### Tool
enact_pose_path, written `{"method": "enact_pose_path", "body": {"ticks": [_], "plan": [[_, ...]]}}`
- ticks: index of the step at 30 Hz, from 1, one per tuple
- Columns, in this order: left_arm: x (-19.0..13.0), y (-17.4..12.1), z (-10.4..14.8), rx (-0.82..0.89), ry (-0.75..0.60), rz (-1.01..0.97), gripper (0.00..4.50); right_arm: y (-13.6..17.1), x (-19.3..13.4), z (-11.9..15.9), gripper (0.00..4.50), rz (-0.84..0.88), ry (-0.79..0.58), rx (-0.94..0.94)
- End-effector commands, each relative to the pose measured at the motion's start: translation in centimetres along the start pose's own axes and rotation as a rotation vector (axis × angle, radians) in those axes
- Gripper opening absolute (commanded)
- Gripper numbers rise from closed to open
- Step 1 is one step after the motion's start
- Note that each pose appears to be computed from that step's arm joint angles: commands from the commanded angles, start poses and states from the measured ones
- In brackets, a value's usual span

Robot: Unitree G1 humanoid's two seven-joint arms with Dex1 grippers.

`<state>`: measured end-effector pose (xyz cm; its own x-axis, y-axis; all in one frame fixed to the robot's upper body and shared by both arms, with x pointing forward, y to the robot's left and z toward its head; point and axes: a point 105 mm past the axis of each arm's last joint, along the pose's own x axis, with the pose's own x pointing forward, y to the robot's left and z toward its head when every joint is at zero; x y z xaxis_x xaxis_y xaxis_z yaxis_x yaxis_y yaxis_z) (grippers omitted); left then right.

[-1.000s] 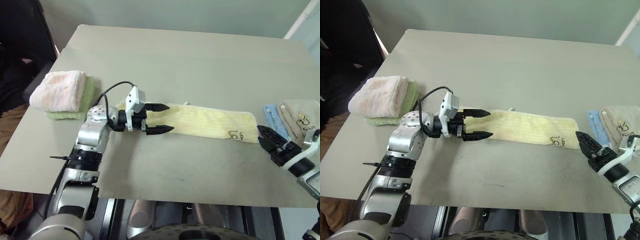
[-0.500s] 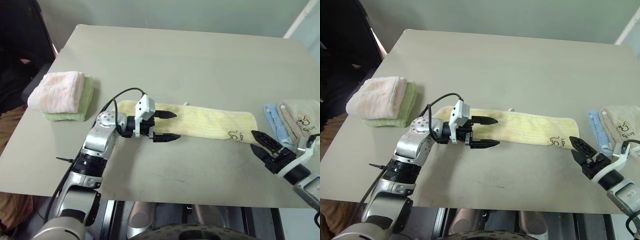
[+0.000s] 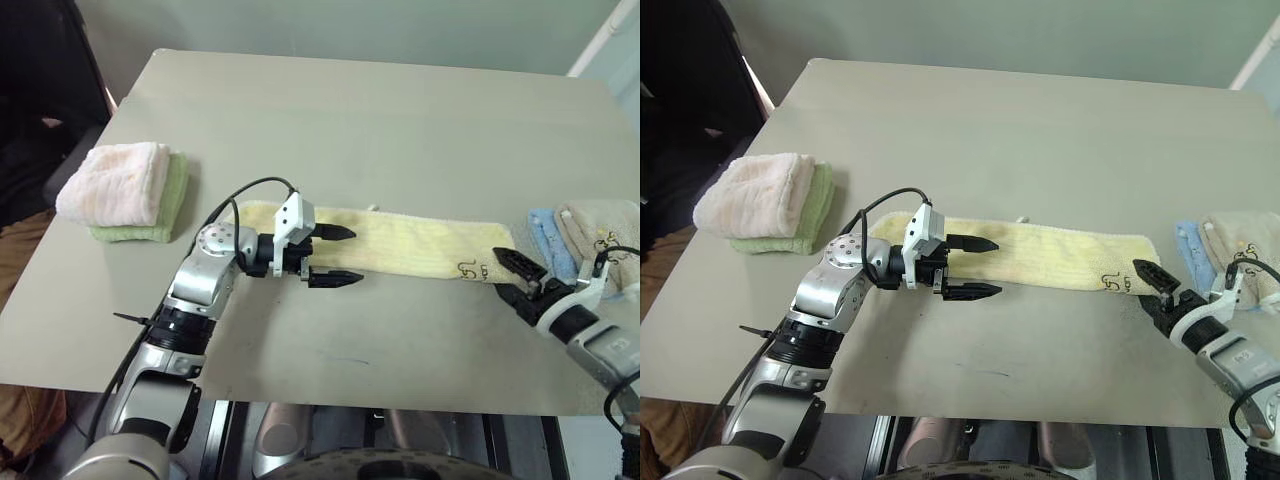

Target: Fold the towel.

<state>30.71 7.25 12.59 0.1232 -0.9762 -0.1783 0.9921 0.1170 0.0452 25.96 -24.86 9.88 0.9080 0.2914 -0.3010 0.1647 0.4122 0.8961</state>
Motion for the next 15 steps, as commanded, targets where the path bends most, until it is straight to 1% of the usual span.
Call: {"method": "enact_pose_path", "body": {"ticks": [1, 7, 8, 9, 10, 15], "plan": [[0.2, -0.1, 0.3, 0.026, -0.018, 0.001, 4.49, 0.0, 0.2, 0.4, 4.45, -0.021, -0.031, 0.013], [0.0, 0.2, -0.3, 0.026, -0.006, 0.010, 4.49, 0.0, 0.0, -0.6, 4.45, -0.018, -0.009, 0.009], [-0.1, 0.3, -0.3, 0.027, -0.005, 0.012, 4.50, -0.1, 0.0, -0.7, 4.09, -0.021, -0.009, 0.012], [-0.1, 0.3, -0.4, 0.027, -0.005, 0.014, 4.50, -0.2, -0.1, -0.7, 3.90, -0.022, -0.010, 0.017], [-0.2, 0.4, -0.5, 0.027, -0.005, 0.016, 4.50, -0.3, -0.3, -0.7, 3.60, -0.024, -0.012, 0.020], [-0.3, 0.6, -0.7, 0.029, -0.002, 0.018, 4.50, -1.1, -0.8, -0.3, 1.79, -0.042, -0.038, 0.036]]}}
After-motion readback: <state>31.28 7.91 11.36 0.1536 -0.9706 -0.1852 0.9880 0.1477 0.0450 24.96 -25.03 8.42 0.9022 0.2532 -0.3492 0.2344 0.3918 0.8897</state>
